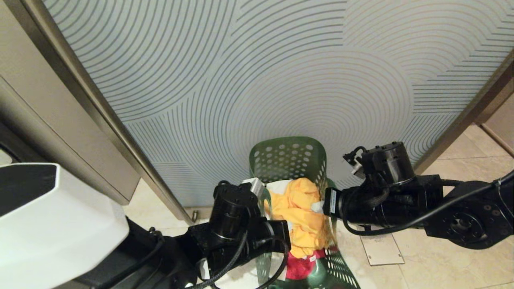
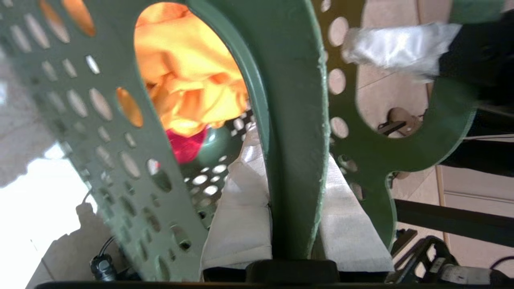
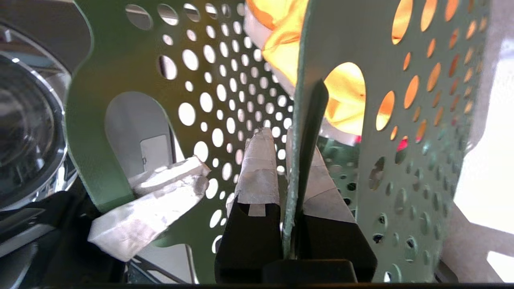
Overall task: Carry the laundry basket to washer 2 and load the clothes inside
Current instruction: Pick up the clothes basket and put it beside the washing machine
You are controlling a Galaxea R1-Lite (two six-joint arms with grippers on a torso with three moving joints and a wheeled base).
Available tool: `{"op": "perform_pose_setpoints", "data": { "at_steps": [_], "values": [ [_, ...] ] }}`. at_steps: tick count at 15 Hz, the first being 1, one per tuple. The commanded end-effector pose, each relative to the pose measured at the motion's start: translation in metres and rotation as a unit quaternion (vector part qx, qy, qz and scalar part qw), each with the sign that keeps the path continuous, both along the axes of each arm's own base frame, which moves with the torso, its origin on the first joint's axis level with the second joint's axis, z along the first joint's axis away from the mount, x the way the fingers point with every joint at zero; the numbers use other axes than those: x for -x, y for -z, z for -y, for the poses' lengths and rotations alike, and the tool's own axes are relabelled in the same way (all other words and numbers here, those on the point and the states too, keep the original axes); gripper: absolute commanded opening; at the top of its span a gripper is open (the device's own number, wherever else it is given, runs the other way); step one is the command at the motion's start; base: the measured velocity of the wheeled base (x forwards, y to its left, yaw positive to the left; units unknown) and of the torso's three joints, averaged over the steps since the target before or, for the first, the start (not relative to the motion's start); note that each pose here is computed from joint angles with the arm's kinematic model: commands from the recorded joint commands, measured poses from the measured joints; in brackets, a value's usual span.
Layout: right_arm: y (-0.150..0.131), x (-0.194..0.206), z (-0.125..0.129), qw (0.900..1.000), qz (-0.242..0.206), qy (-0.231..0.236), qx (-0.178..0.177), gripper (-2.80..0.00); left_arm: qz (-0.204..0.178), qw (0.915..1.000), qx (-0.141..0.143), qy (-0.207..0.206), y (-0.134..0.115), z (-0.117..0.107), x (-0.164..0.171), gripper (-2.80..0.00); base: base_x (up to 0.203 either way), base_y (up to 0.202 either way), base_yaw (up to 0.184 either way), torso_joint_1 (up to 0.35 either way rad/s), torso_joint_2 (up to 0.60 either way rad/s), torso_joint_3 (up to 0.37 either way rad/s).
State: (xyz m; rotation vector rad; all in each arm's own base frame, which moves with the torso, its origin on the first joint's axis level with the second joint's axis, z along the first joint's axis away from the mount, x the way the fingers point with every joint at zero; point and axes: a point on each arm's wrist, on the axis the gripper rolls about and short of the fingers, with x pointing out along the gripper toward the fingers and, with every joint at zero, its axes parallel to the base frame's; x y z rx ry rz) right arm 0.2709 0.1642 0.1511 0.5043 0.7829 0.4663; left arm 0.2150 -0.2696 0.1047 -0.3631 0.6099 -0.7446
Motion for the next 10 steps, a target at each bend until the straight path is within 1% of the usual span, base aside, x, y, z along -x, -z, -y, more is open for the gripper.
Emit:
{"op": "perform_pose_setpoints", "data": {
  "at_steps": [1, 10],
  "values": [
    [-0.0011, 0.0007, -0.0021, 1.0, 0.002, -0.003, -0.003, -2.8, 0.004, 1.0, 0.007, 0.0, -0.0049, -0.0019, 0.0021, -2.8, 0.0, 0.0, 0.0, -0.001, 0.0, 0.204],
    [-0.0023, 0.0016, -0.0023, 1.0, 0.004, -0.004, -0.005, -2.8, -0.001, 1.0, 0.001, 0.001, 0.0009, 0.0004, 0.0009, -2.8, 0.0, 0.0, 0.0, 0.001, 0.0, 0.203]
  ]
}}
